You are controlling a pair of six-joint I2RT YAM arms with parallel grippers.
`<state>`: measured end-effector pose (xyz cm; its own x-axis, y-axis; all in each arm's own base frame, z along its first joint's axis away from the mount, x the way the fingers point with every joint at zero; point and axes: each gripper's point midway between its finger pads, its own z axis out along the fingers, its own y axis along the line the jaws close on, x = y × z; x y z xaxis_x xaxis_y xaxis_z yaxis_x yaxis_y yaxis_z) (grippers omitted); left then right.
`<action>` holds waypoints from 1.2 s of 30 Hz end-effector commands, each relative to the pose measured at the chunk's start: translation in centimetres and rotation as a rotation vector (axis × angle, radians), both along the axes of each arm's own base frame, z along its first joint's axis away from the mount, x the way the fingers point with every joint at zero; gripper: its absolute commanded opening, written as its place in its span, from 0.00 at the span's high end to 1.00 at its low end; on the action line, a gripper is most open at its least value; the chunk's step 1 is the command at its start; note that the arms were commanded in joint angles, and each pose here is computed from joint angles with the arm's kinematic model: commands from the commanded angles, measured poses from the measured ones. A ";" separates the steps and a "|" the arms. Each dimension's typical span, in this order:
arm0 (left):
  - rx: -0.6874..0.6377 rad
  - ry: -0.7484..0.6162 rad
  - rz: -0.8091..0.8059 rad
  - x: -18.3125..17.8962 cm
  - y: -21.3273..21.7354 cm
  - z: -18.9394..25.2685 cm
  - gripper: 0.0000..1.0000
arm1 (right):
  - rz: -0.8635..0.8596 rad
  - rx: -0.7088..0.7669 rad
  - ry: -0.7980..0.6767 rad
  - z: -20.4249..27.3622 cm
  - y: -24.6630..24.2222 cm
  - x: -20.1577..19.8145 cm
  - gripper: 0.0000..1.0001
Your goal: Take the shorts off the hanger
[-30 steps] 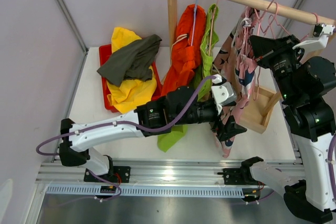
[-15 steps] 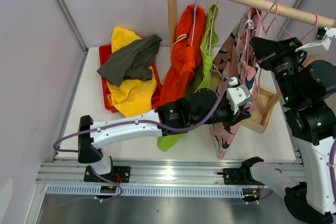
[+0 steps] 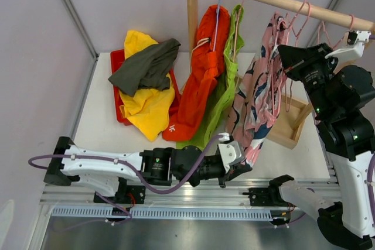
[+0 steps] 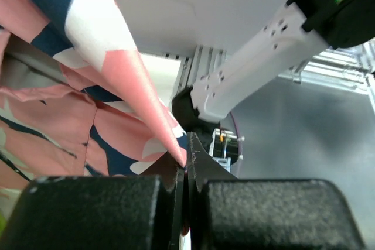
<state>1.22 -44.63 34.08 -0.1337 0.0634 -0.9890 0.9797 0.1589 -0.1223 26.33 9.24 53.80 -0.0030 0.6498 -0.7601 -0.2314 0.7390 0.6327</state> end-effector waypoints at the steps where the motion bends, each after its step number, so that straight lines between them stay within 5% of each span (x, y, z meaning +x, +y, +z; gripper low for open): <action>1: 0.074 0.074 -0.014 -1.7 0.5 -3.5 1.00 | -0.067 0.051 -0.162 5.1 -1.7 -1.0 1.00; 9: 0.188 0.016 0.180 7.4 -2.4 -5.9 1.00 | -0.046 0.070 -0.054 1.5 -1.9 -2.6 1.00; 13: 0.177 -0.012 0.308 13.8 -2.9 -3.3 1.00 | -0.009 0.102 0.018 -0.6 -1.6 -4.0 1.00; 14: 0.104 -0.027 0.363 16.5 -2.8 0.8 1.00 | -0.002 0.109 0.039 -1.2 -1.6 -4.2 1.00; 17: 0.170 -0.026 0.465 21.9 -2.2 0.2 1.00 | 0.037 0.145 0.111 -3.3 -1.0 -5.3 1.00; 18: 0.104 -0.035 0.487 23.1 -2.0 4.6 1.00 | 0.045 0.161 0.138 -4.1 -1.0 -5.7 1.00; 22: 0.084 -0.054 0.532 26.5 -1.9 7.8 1.00 | 0.060 0.163 0.172 -4.6 -0.8 -6.2 1.00; 27: 0.067 -0.015 0.502 24.9 -0.7 8.7 1.00 | 0.046 0.133 0.131 -2.7 -0.8 -5.2 1.00; 28: 0.140 0.013 0.490 24.1 -0.6 5.0 1.00 | 0.039 0.111 0.117 -2.0 -0.7 -4.4 1.00; 29: 0.093 0.012 0.465 21.7 0.6 6.9 1.00 | 0.032 0.100 0.107 -1.5 -0.7 -3.9 1.00; 31: 0.159 0.008 0.419 17.8 1.0 3.2 1.00 | 0.002 0.064 0.083 -0.3 -0.6 -2.0 1.00; 36: 0.251 -0.003 0.553 13.2 8.7 2.3 1.00 | -0.025 0.009 0.047 1.3 0.1 1.9 1.00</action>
